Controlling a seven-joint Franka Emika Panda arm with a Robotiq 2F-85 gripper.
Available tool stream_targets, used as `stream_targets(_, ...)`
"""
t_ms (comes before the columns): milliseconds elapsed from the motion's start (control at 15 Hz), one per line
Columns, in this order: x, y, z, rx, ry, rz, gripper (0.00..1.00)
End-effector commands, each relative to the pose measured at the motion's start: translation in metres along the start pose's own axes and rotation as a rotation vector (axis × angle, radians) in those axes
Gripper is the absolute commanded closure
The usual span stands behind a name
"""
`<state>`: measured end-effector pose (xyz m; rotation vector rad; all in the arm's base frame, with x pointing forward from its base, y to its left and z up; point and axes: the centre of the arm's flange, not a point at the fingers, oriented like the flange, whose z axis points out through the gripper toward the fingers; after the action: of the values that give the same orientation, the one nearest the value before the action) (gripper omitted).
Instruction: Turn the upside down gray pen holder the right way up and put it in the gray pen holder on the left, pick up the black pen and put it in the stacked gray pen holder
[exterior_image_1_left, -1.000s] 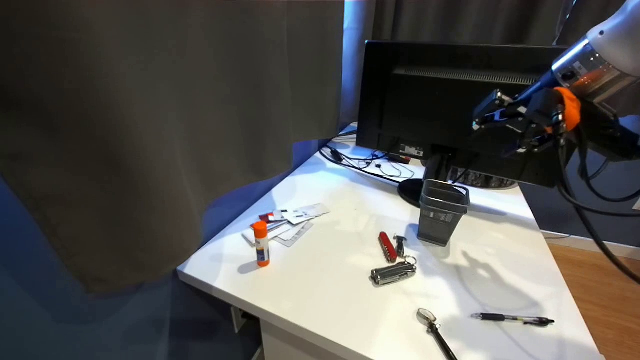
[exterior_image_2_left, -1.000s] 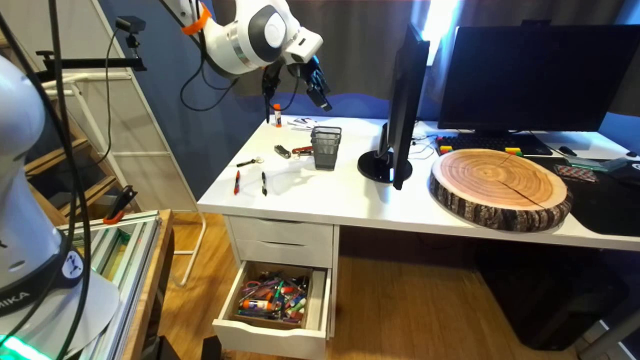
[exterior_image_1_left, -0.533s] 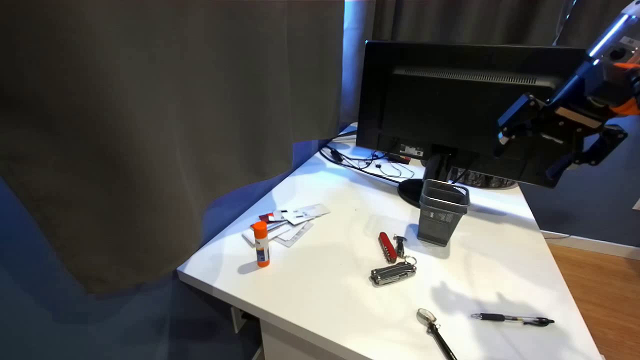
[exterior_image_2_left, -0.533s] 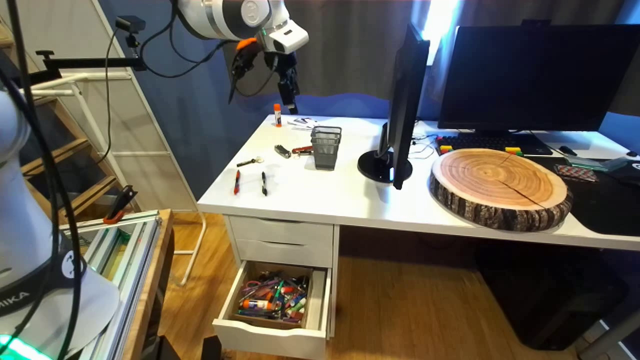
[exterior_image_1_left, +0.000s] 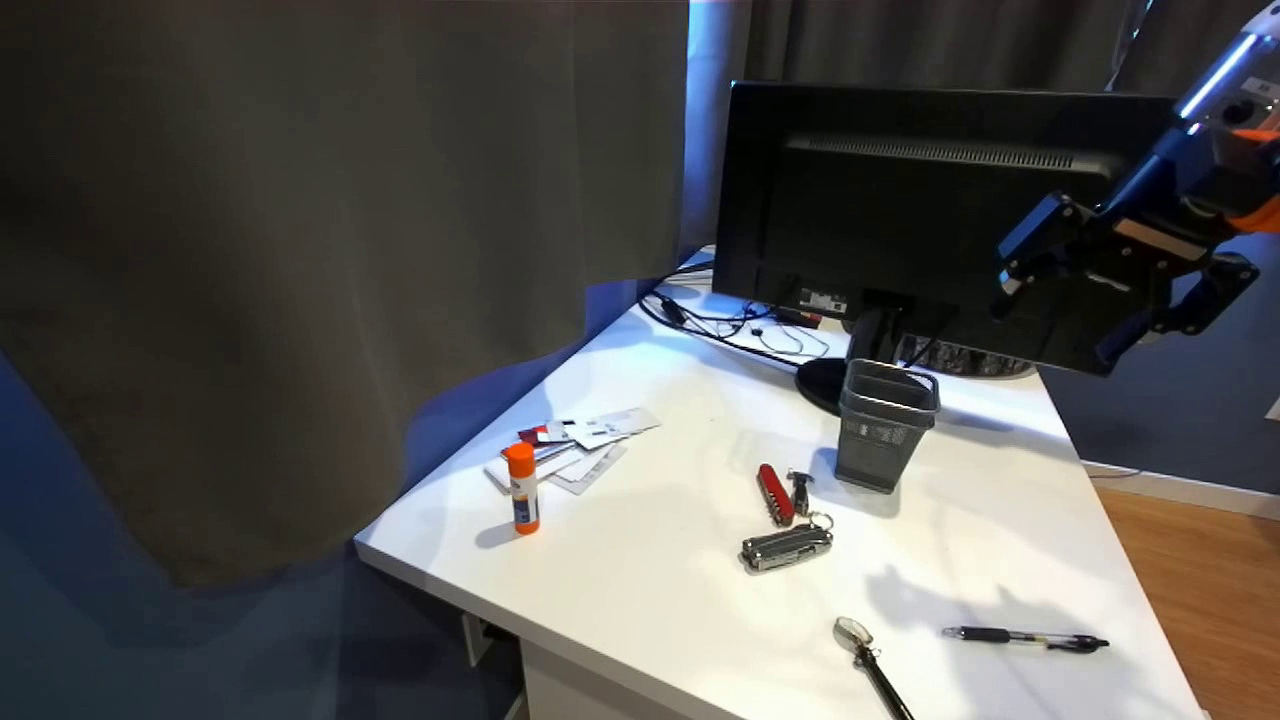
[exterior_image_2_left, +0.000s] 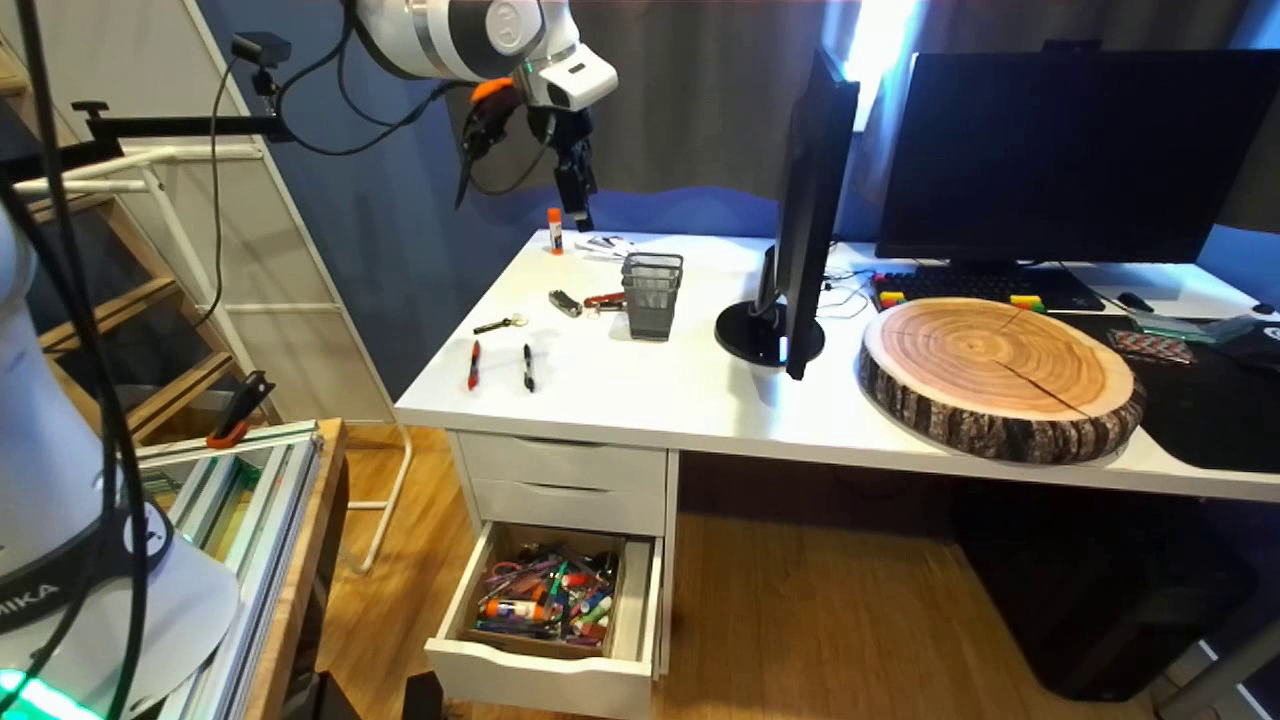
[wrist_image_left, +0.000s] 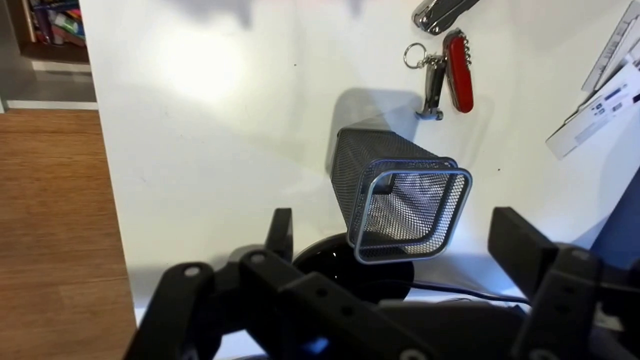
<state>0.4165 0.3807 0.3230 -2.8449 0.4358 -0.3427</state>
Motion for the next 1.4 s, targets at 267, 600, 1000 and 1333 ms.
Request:
stream_targets(267, -0.05, 0.018, 0.04, -0.145, -0.076, 0.3, 0.0)
stream_targets(600, -0.092, 0.038, 0.078, -0.252, -0.174, 0.52, 0.0)
stream_targets(1000, -0.111, 0.03, 0.118, -0.209, -0.331, 0.705, 0.0)
stream_targets(1333, -0.116, 0.019, 0.154, -0.186, -0.375, 0.811, 0.0)
